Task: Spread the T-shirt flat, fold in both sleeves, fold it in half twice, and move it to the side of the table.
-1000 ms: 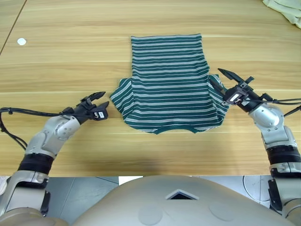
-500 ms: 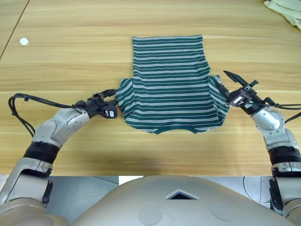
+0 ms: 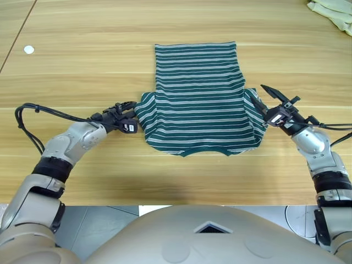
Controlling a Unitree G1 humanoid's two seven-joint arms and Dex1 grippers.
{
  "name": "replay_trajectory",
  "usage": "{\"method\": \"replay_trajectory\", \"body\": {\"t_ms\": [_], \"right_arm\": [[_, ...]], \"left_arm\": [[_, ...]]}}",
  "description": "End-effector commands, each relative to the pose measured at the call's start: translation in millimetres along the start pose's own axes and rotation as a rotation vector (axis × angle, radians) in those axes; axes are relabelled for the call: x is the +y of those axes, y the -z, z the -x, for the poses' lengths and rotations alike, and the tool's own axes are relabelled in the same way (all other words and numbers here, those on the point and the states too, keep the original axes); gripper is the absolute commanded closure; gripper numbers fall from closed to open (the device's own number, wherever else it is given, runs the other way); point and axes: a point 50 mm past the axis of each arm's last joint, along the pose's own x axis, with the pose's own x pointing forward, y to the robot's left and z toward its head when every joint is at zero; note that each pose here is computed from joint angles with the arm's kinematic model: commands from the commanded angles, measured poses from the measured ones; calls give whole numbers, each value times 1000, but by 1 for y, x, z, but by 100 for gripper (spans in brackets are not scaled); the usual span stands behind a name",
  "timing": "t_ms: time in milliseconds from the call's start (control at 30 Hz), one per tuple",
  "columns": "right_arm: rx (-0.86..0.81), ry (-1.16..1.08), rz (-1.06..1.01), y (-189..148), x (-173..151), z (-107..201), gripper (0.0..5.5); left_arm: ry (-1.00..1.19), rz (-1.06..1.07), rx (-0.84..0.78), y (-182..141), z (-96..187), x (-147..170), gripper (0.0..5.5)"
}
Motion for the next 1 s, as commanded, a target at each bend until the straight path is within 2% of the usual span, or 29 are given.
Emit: {"method": "replay_trajectory", "body": {"t_ms": [33, 167, 333, 633, 1000], "right_arm": [[-19, 15, 6, -2, -1, -3, 350], [-15, 21, 6, -2, -2, -2, 350], [-10, 26, 1, -1, -1, -1, 350], [6, 25, -5, 2, 1, -1, 350], [14, 21, -3, 4, 2, -4, 350]], "left_arm": [[165, -4, -45, -13, -1, -38, 450], [188, -11, -84, -21, -4, -43, 493], [154, 3, -45, -15, -4, -41, 549], [-230, 201, -69, -26, -10, -14, 549], [-407, 207, -233, -56, -31, 13, 549]]}}
